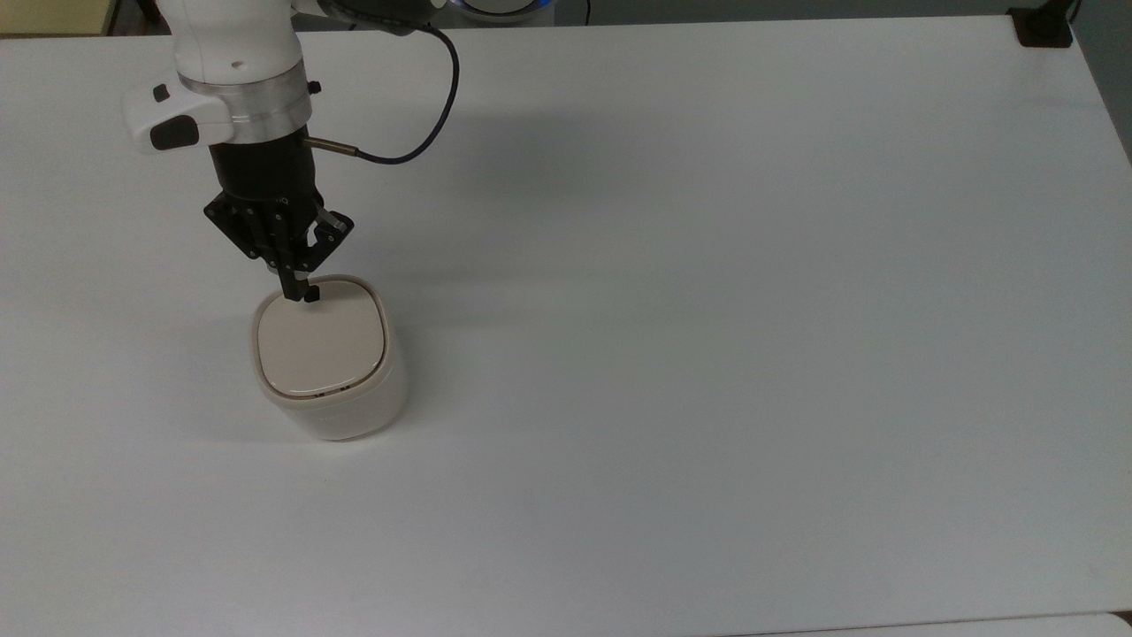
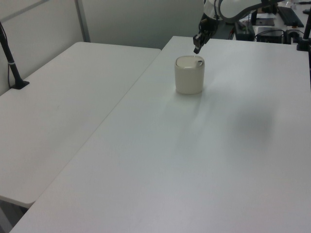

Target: Open the trash bin

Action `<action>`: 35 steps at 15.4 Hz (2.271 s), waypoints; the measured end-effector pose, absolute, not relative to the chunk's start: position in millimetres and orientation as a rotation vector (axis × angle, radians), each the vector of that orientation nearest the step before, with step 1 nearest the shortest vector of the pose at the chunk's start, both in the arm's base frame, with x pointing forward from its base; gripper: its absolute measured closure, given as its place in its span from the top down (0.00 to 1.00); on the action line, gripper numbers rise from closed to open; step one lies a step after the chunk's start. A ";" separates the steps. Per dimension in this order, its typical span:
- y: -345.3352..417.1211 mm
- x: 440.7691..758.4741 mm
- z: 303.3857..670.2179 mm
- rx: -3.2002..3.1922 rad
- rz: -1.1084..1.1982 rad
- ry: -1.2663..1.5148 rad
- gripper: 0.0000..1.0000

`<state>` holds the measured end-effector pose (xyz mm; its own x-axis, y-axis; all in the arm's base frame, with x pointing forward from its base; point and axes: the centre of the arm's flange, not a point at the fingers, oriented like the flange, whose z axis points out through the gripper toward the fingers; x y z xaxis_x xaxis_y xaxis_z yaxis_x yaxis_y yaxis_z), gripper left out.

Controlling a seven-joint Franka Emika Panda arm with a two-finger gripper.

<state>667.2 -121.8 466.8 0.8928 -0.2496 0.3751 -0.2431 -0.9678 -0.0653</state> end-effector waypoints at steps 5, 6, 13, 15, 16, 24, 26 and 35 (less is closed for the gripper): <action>-125.5 662.2 447.0 -3.058 -0.551 0.400 0.01; -125.7 662.5 443.6 -3.059 -0.557 0.400 0.01; -126.4 662.7 434.8 -3.061 -0.651 0.392 0.01; -126.8 662.4 437.7 -3.059 -0.659 0.393 0.01; -127.2 661.8 442.4 -3.056 -0.671 0.394 0.01; -118.8 613.3 553.7 -3.027 -0.592 0.403 0.02; -112.9 595.1 578.8 -3.016 -0.549 0.424 0.06; -42.6 537.6 628.0 -3.009 -0.268 0.368 0.89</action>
<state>537.6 -42.6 628.0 0.9554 -0.2473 0.1616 -0.2300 -0.9660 -0.1182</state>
